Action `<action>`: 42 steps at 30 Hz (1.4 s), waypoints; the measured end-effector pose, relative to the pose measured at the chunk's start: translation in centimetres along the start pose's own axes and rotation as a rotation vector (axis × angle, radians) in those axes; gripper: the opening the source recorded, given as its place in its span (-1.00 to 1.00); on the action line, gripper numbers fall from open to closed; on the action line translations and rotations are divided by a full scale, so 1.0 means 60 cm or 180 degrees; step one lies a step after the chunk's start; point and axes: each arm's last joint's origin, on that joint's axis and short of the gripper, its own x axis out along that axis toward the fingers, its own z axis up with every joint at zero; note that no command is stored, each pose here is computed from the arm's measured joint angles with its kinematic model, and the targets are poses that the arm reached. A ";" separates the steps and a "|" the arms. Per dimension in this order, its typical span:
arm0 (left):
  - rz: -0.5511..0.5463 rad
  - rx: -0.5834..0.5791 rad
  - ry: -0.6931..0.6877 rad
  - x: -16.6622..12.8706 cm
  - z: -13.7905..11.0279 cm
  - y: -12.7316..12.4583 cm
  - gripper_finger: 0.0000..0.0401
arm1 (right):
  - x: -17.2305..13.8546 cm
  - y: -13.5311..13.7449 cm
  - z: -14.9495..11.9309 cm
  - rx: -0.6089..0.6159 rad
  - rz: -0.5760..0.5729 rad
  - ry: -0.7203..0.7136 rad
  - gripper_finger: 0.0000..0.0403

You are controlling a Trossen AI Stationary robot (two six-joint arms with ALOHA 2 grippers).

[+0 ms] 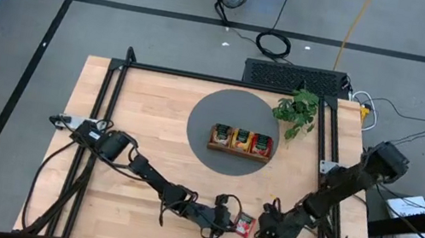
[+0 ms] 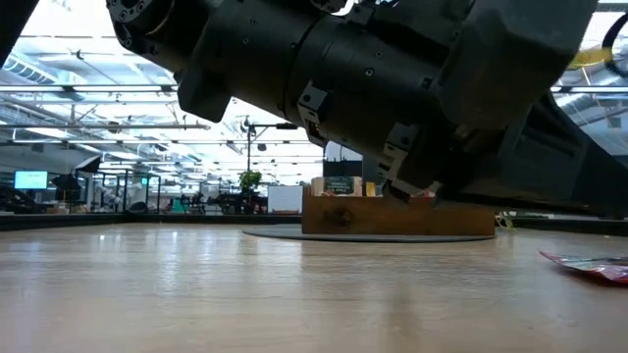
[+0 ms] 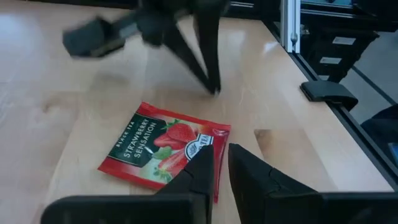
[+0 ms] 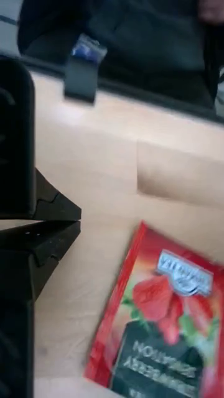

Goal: Pick & Place Tea
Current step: Put the red tea bag into the right section of the wooden organizer

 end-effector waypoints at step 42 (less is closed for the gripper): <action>0.0643 -0.0385 0.0283 0.002 -0.012 0.044 -0.85 | 0.009 -0.039 0.064 -0.0083 -0.0007 -0.0774 -1.00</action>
